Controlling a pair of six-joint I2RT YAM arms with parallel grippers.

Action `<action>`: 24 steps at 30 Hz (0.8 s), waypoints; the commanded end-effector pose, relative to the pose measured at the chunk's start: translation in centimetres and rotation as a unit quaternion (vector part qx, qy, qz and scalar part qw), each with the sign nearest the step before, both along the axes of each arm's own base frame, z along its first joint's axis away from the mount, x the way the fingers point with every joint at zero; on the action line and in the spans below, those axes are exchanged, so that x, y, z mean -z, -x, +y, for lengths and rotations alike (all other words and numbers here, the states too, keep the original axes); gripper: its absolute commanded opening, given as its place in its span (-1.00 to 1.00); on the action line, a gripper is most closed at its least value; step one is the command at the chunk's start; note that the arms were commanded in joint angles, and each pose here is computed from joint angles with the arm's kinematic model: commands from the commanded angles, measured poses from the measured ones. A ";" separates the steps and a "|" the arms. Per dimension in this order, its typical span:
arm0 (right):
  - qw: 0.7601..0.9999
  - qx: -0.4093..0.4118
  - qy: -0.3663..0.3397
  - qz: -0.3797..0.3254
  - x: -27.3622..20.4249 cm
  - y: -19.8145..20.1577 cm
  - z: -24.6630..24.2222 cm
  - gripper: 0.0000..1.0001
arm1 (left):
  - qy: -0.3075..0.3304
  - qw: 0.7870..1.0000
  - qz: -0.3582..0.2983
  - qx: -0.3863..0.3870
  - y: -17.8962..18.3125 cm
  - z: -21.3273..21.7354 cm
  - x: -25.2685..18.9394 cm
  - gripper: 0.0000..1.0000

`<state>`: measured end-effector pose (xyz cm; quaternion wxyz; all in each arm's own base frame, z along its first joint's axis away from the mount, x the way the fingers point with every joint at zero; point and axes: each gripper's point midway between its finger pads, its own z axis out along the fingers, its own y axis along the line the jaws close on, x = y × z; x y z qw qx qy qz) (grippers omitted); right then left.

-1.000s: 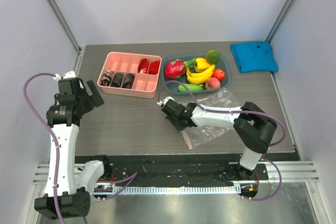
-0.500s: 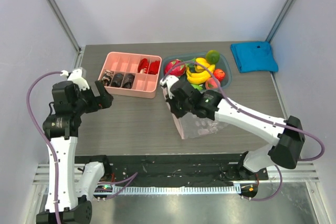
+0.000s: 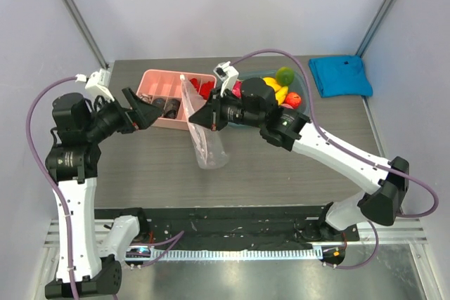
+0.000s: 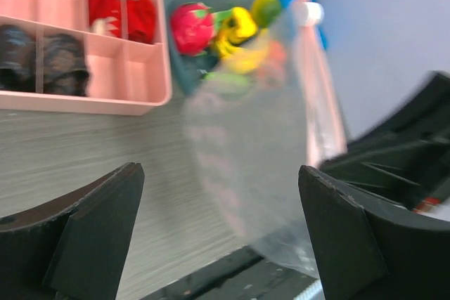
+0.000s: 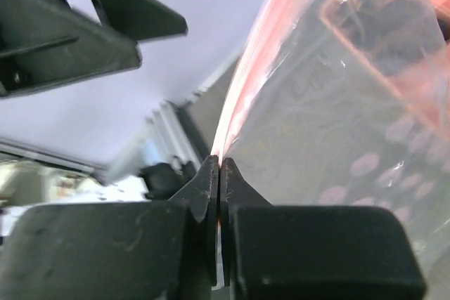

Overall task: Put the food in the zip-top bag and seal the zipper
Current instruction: Pick up the zipper food storage bag at the center of the board.

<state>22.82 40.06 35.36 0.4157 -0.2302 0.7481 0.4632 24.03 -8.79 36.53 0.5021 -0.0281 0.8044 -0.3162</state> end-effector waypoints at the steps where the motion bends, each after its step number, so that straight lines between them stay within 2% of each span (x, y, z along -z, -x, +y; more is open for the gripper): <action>1: 0.986 -0.049 -0.149 0.056 -2.7 0.0 1.7 -0.98 | 0.084 0.995 -0.017 0.044 2.0 -2.4 -2.5 0.83; 4: 0.980 -0.053 -0.169 0.091 -1.2 -1.2 2.1 -0.98 | 0.107 0.994 0.002 0.037 1.7 -2.5 -1.6 0.66; 7: 0.980 -0.067 -0.164 0.095 0.1 -1.0 2.5 -0.98 | 0.116 0.992 0.027 0.028 1.0 -2.4 -0.4 0.48; 11: 0.978 -0.076 -0.168 0.102 1.0 -1.0 2.8 -0.98 | 0.103 0.993 0.044 0.036 0.3 -3.0 1.2 0.37; 14: 0.977 -0.081 -0.168 0.104 1.1 -0.9 3.0 -0.99 | 0.092 0.994 0.061 0.026 -1.0 -3.1 2.6 0.12; 24: 0.975 -0.102 -0.170 0.103 0.6 -0.8 4.3 -0.98 | 0.105 0.989 0.095 0.051 -2.8 -5.4 4.2 -0.03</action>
